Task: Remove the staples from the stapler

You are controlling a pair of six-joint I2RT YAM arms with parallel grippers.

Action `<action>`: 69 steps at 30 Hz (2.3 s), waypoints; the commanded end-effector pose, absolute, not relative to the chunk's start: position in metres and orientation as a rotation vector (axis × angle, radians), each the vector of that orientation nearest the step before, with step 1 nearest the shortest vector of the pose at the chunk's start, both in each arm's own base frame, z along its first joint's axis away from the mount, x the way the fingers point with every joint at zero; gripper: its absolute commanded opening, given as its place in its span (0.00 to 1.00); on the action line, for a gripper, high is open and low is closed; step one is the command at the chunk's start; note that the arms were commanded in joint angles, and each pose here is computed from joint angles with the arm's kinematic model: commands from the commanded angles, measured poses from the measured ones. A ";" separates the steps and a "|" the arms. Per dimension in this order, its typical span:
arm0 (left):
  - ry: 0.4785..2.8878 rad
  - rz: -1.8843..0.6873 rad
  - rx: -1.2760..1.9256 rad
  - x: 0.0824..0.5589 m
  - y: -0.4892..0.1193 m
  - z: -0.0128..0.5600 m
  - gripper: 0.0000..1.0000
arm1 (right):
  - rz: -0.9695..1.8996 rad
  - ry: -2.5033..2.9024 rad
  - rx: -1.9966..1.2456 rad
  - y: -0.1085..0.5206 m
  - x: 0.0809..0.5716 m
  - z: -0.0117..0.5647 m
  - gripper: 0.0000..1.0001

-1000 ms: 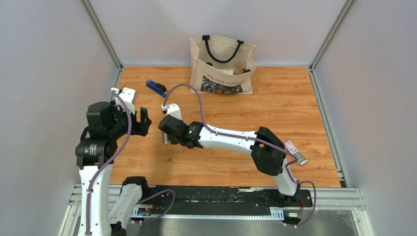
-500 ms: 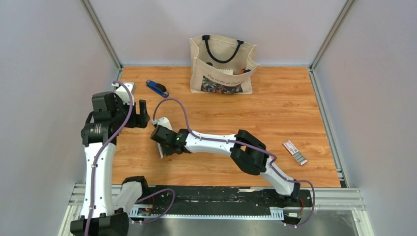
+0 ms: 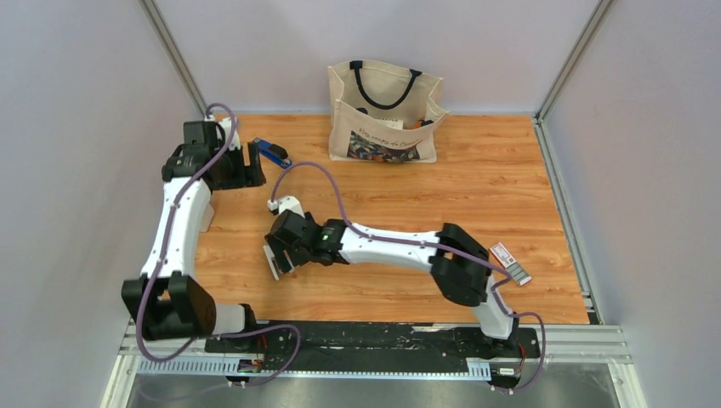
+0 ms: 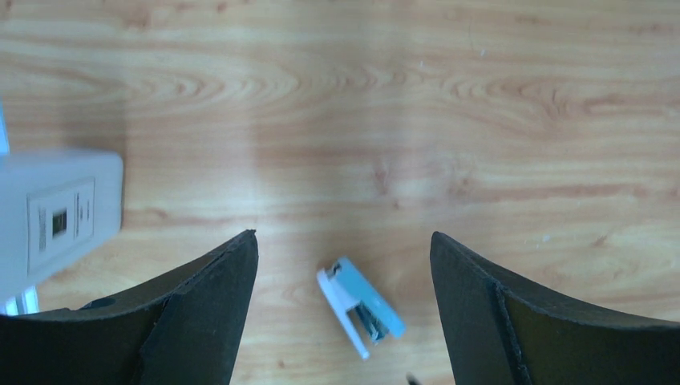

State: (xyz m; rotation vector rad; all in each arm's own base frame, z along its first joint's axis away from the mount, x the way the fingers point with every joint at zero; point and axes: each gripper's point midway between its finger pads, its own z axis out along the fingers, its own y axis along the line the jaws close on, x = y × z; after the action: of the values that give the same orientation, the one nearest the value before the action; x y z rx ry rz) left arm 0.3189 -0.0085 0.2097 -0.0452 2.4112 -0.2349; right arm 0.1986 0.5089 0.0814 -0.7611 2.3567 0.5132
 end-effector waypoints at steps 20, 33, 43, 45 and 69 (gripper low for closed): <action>2.638 -0.136 -0.413 0.490 -0.039 0.131 0.88 | 0.860 1.924 -0.543 0.383 0.182 0.273 0.79; 2.625 -0.175 -0.580 0.528 -0.027 0.102 0.88 | 0.868 1.947 -0.554 0.380 0.189 0.254 0.78; 2.576 -0.194 -0.662 0.551 -0.010 0.093 0.89 | 0.910 1.949 -0.542 0.379 0.197 0.250 0.76; 2.571 -0.207 -0.666 0.554 -0.011 0.091 0.89 | 0.907 1.950 -0.541 0.379 0.198 0.248 0.75; 2.598 -0.208 -0.591 0.564 -0.011 0.069 0.30 | 0.951 1.993 -0.518 0.371 0.207 0.237 0.56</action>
State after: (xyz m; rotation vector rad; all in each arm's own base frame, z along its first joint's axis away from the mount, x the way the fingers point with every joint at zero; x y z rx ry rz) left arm 0.5518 -0.0145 0.0561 -0.6264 2.6446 -0.2172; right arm 0.2081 0.3666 0.2208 -0.5319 2.0439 0.8873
